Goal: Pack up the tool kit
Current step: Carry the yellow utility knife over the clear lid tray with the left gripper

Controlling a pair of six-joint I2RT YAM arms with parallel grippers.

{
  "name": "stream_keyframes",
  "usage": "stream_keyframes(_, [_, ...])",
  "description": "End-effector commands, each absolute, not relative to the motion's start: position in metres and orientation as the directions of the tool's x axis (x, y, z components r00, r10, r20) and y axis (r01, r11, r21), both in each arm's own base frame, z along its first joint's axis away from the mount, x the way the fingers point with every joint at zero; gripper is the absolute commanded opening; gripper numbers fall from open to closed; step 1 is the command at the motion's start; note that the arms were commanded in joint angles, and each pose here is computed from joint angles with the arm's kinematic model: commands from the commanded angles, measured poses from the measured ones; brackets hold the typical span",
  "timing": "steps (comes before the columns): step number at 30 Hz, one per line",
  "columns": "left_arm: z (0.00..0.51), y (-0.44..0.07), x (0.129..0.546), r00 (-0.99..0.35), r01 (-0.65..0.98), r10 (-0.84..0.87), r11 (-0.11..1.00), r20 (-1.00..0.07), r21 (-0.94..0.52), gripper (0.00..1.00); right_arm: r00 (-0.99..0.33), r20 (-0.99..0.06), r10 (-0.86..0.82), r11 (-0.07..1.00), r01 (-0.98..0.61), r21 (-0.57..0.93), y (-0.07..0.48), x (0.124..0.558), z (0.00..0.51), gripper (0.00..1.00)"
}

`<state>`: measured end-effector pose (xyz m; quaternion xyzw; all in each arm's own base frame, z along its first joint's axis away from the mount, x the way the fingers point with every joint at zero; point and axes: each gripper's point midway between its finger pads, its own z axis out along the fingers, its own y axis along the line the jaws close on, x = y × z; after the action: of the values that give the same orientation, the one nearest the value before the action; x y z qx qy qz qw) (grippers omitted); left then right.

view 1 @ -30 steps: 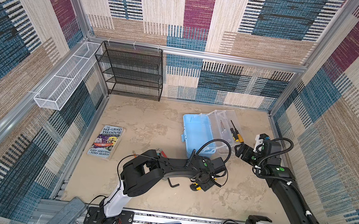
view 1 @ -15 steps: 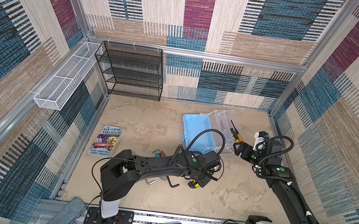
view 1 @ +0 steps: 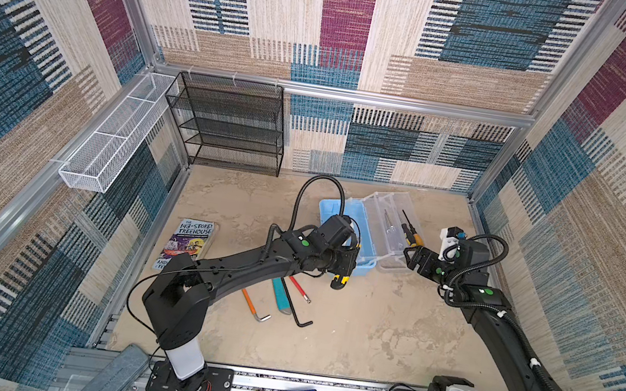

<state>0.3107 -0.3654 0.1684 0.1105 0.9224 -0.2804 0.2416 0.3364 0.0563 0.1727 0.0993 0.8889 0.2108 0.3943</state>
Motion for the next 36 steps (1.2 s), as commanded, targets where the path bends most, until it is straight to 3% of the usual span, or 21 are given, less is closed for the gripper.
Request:
stream_keyframes(1, [0.183, -0.385, 0.328, -0.889, 0.283, -0.019, 0.762, -0.457, -0.582, 0.15, -0.636, -0.698, 0.329, 0.892, -0.034, 0.451, 0.059, 0.348, 0.186, 0.93])
stream_keyframes(11, [0.179, -0.408, 0.393, -0.931, 0.099, -0.169, 0.735, -0.323, -0.671, 0.12, -0.638, -0.696, 0.329, 0.893, -0.03, 0.45, 0.058, 0.359, 0.18, 0.94])
stream_keyframes(23, [0.152, -0.43, 0.431, -0.941, -0.041, -0.267, 0.699, -0.207, -0.714, 0.12, -0.64, -0.7, 0.319, 0.907, -0.008, 0.42, 0.052, 0.359, 0.173, 0.94])
stream_keyframes(32, [0.13, -0.435, 0.441, -0.938, -0.126, -0.314, 0.704, -0.148, -0.699, 0.21, -0.646, -0.697, 0.311, 0.912, -0.003, 0.41, 0.049, 0.358, 0.169, 0.95])
stream_keyframes(36, [0.127, -0.44, 0.445, -0.939, -0.126, -0.312, 0.7, -0.142, -0.703, 0.32, -0.646, -0.697, 0.312, 0.911, -0.003, 0.411, 0.049, 0.358, 0.17, 0.94])
